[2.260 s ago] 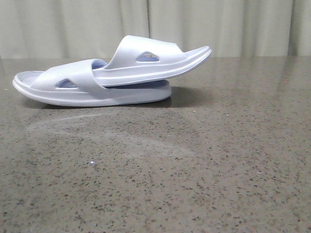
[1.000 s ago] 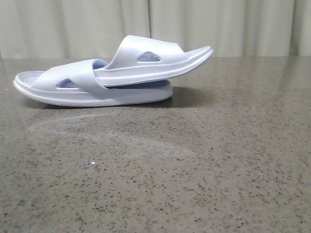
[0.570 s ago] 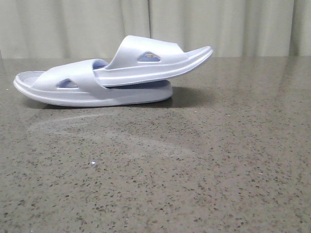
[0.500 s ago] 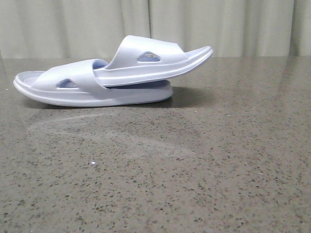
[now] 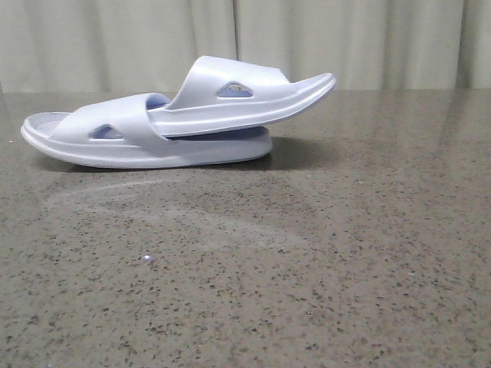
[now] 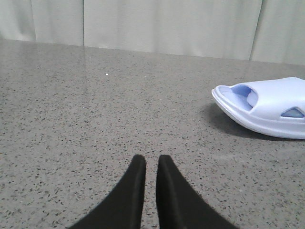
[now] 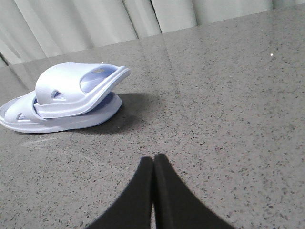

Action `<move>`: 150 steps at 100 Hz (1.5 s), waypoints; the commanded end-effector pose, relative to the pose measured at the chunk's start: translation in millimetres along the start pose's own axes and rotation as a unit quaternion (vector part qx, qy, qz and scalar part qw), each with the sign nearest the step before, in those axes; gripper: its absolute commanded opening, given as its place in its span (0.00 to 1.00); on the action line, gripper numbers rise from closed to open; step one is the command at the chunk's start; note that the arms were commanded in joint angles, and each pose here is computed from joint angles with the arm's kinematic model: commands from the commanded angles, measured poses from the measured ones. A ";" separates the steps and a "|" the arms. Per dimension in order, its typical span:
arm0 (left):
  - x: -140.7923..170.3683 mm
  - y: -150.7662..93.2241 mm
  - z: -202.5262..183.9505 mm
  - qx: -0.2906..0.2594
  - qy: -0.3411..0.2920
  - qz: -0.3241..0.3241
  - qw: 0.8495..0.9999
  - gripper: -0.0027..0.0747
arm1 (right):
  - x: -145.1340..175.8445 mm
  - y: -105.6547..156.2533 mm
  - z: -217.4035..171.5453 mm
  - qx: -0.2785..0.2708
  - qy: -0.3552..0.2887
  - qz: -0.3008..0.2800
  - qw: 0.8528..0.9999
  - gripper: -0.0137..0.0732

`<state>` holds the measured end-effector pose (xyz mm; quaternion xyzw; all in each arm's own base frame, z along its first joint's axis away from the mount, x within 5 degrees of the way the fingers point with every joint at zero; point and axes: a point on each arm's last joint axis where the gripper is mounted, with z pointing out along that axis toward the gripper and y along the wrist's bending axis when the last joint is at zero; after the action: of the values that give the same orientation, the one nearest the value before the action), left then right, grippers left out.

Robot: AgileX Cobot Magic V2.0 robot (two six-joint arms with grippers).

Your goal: Insert blue slippers together front up

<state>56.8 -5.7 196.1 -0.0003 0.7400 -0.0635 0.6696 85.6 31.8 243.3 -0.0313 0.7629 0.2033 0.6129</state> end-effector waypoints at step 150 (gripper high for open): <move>-3.2 -0.3 0.9 0.004 -0.027 -0.005 1.000 0.05 | 31.0 -39.0 -19.2 0.201 -0.064 -0.120 0.970 0.05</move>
<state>56.4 -5.7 196.2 -0.0016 0.7389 -0.0649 0.6707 73.9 -3.5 204.6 0.0140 0.7683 -0.0199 0.6396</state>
